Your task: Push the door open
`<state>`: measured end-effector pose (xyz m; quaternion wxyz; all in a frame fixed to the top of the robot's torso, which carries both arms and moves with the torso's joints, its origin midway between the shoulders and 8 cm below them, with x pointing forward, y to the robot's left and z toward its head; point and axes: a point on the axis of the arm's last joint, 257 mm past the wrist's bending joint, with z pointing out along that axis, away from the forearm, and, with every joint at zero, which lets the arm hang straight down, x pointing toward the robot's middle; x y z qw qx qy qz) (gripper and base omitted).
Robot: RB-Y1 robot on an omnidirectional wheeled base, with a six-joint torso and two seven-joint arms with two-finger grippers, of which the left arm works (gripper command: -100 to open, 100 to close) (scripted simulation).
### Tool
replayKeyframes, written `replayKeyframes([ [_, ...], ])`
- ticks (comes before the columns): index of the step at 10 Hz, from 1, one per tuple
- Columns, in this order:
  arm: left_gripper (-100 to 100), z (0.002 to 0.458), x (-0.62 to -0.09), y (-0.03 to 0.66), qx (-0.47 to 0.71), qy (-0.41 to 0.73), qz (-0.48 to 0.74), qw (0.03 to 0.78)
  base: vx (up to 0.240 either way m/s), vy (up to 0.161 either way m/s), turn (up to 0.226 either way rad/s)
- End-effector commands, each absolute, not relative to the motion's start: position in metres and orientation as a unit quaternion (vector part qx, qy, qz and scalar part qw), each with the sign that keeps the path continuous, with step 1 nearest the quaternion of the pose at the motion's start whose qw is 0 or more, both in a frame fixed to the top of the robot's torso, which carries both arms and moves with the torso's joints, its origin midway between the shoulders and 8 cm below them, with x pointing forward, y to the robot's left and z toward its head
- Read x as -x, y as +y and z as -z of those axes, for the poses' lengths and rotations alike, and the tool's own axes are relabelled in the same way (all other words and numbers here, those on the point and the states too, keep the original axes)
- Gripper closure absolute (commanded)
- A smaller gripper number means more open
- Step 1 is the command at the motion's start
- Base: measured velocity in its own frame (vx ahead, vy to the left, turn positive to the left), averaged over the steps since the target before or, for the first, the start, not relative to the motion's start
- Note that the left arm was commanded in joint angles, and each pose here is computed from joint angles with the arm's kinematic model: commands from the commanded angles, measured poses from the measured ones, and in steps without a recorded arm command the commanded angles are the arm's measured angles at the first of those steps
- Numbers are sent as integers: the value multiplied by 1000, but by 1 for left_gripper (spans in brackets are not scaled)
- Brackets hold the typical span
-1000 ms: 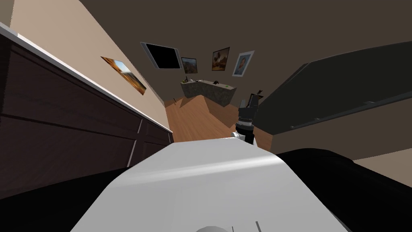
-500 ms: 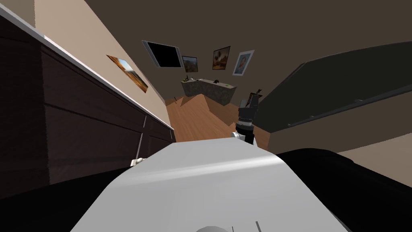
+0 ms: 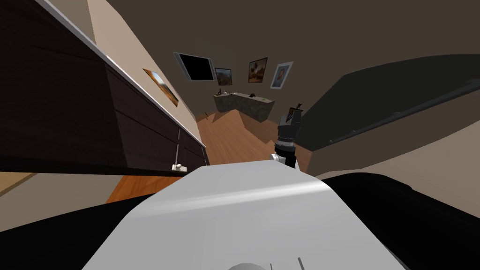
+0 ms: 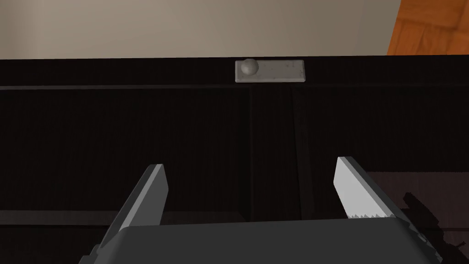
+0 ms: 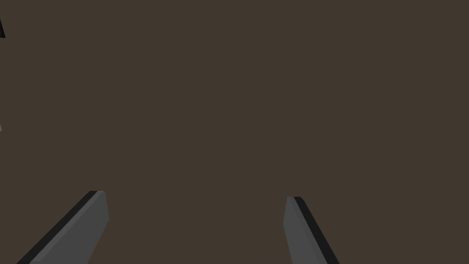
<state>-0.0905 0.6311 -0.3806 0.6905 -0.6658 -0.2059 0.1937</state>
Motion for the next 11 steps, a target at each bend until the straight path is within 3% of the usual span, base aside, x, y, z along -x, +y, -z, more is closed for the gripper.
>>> replayKeyframes([
  [1, -100, 379, 85, 634, 664, -206, -189, 694, -245, 47, 37],
  [7, -100, 368, 66, 649, 655, -208, -172, 705, -250, 65, 40],
  [11, -100, 365, 59, 652, 653, -209, -166, 709, -58, 32, 25],
])
